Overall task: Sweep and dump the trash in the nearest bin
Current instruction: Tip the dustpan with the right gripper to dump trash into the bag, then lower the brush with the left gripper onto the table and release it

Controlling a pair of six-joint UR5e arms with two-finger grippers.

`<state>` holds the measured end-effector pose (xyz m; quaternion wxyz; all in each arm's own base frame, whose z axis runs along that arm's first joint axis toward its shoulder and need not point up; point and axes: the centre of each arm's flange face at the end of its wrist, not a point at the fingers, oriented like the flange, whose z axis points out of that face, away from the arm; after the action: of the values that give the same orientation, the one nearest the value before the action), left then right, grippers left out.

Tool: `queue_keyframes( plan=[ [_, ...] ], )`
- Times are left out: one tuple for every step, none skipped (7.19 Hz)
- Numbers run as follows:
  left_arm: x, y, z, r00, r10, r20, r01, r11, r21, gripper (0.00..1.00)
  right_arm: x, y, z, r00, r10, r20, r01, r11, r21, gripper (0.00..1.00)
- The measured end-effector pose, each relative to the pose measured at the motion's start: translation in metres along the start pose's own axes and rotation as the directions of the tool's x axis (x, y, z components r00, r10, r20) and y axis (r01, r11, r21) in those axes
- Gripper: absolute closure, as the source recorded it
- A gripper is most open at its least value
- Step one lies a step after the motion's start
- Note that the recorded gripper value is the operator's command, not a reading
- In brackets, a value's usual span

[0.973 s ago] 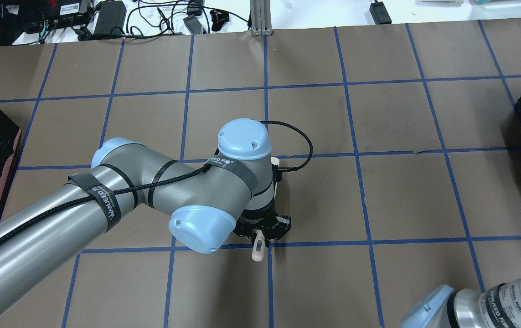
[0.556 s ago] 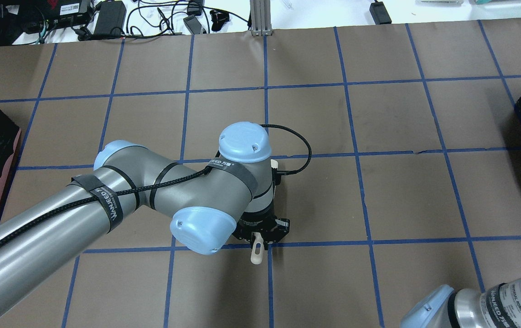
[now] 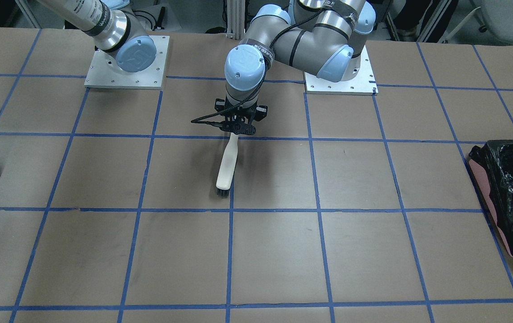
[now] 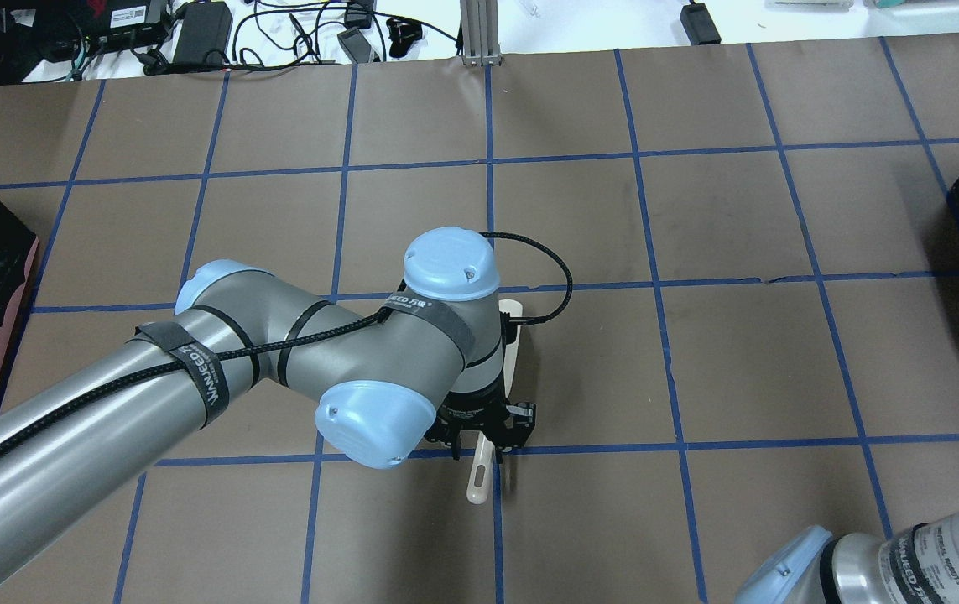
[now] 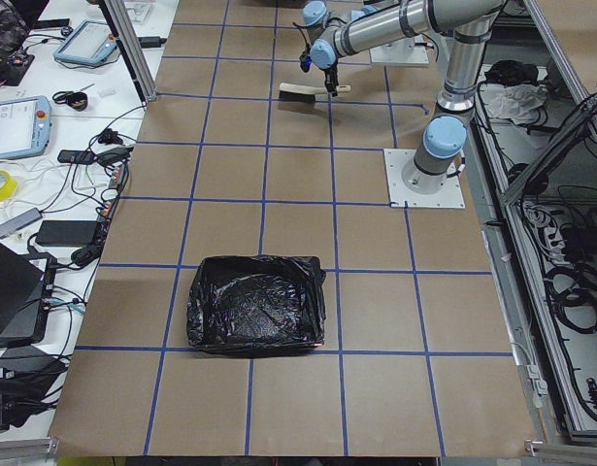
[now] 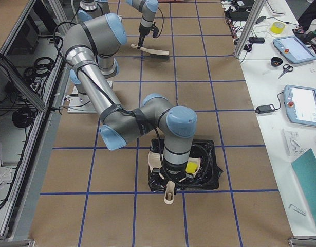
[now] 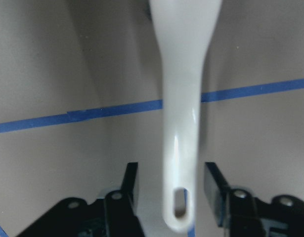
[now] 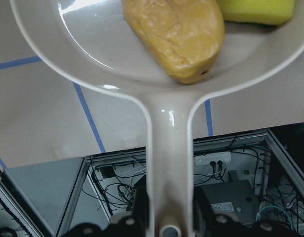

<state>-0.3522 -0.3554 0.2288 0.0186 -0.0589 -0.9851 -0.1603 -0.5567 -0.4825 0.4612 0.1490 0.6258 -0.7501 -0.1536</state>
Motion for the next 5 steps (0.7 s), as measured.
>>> queue_keyframes(
  plan=[
    [0.0, -0.001, -0.001, 1.0, -0.004, -0.002, 0.004, 1.0, 0.001, 0.19, 0.009, -0.01, -0.011, 1.0, -0.017, -0.013, 0.017, 1.0, -0.023, 0.88],
    [-0.001, -0.001, -0.005, 1.0, -0.007, -0.005, 0.007, 1.0, 0.01, 0.15, 0.018, -0.017, -0.02, 0.999, -0.032, -0.026, 0.03, 0.998, -0.051, 0.88],
    [-0.002, -0.002, -0.011, 1.0, -0.01, -0.009, 0.01, 1.0, 0.022, 0.13, 0.023, -0.02, -0.024, 0.998, -0.046, -0.035, 0.043, 0.996, -0.078, 0.88],
    [-0.004, -0.004, -0.014, 1.0, -0.011, -0.008, 0.012, 0.999, 0.03, 0.09, 0.025, -0.019, -0.028, 0.997, -0.056, -0.047, 0.051, 0.992, -0.112, 0.88],
    [-0.004, -0.005, -0.016, 1.0, -0.01, -0.007, 0.01, 0.999, 0.034, 0.0, 0.025, -0.017, -0.03, 0.997, -0.06, -0.048, 0.052, 0.988, -0.142, 0.88]
  ],
)
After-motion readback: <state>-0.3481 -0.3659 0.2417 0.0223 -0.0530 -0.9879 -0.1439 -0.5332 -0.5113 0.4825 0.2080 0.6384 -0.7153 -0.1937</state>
